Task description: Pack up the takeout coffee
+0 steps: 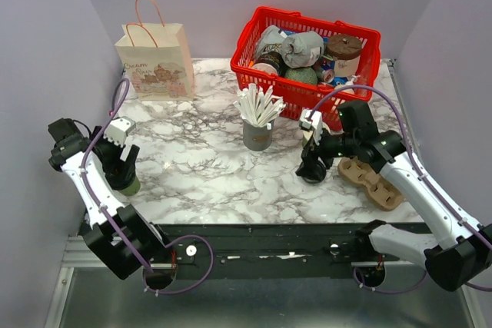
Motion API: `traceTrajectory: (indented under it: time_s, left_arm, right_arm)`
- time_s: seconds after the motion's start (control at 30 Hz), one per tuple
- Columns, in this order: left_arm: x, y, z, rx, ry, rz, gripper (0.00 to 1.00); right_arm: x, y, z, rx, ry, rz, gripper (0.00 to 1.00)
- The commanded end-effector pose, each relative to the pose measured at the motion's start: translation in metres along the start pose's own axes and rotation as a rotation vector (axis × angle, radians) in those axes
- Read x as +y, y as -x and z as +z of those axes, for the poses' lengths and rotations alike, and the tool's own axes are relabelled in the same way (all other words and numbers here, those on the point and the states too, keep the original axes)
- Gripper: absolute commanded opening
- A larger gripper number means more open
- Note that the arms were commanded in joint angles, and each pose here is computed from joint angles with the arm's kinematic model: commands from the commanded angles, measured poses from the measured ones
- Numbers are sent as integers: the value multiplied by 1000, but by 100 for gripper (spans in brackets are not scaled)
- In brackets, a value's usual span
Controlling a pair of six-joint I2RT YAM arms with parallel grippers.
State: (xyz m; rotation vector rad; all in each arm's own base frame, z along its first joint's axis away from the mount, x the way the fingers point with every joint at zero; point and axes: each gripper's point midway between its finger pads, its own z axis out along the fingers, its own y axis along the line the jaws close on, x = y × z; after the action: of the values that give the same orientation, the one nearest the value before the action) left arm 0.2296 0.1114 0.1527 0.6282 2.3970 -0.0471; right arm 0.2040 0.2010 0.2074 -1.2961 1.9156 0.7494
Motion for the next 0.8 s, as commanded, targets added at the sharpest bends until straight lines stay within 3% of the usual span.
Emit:
traceTrajectory:
  time_s: [0.0, 0.2, 0.43, 0.63, 0.77]
  left_arm:
    - [-11, 61, -28, -220, 12, 87, 99]
    - [-59, 109, -36, -341, -115, 139, 99]
    - [-108, 144, -26, -434, -172, 205, 99]
    - [-131, 151, -17, -442, -225, 199, 99]
    - [-134, 154, -14, -449, -236, 197, 99]
  right_arm:
    - [-36, -37, -22, 184, -197, 71, 89]
    - [-53, -107, -57, 400, -318, 249, 76]
    - [-76, -157, -97, 510, -429, 309, 62]
    - [-102, -196, -122, 614, -486, 363, 59]
    - [-111, -211, -123, 657, -488, 325, 62]
